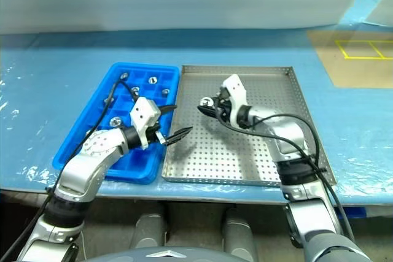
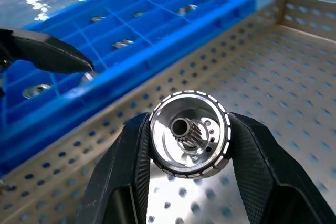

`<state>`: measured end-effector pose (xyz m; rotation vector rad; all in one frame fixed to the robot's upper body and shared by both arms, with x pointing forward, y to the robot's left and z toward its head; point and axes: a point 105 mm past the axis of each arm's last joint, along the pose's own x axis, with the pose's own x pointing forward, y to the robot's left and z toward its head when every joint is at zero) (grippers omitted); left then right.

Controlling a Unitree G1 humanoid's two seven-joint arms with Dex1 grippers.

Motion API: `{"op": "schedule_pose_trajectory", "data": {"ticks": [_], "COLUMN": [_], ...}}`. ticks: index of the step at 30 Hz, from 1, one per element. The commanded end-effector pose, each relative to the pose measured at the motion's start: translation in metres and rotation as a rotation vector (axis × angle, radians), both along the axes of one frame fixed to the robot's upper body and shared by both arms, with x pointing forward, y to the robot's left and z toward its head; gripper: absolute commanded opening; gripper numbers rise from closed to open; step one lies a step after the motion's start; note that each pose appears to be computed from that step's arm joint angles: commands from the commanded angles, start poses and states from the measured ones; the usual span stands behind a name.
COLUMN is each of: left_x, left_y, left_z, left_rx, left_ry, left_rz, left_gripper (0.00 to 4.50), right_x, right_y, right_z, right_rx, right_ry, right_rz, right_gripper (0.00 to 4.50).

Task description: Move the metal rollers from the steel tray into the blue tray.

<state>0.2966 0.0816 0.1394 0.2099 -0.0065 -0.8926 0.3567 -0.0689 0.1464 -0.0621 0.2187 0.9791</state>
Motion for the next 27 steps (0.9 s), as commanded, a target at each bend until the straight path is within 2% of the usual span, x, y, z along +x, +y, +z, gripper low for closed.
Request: {"op": "schedule_pose_trajectory", "data": {"ticks": [1, 7, 14, 27], "left_x": [-0.010, -0.021, -0.042, -0.077], "left_y": [0.013, 0.030, 0.051, 0.066], "left_z": [0.012, 0.011, 0.008, 0.004], "left_rx": [-0.007, 0.003, 0.027, 0.034], "left_ry": [-0.046, -0.045, -0.032, 0.017], "left_rz": [0.076, 0.177, 0.270, 0.322], "left_gripper": [4.50, 4.50, 4.50, 4.50], "right_x": [0.001, -0.004, -0.024, -0.062], "right_y": [0.020, 0.047, 0.079, 0.096], "right_z": [0.015, 0.018, 0.008, -0.007], "right_rx": [0.015, -0.002, -0.053, -0.158], "right_ry": [-0.057, -0.066, -0.036, 0.003], "right_rz": [0.103, 0.261, 0.425, 0.652], "right_gripper": [1.77, 1.77, 1.77, 1.77]}}
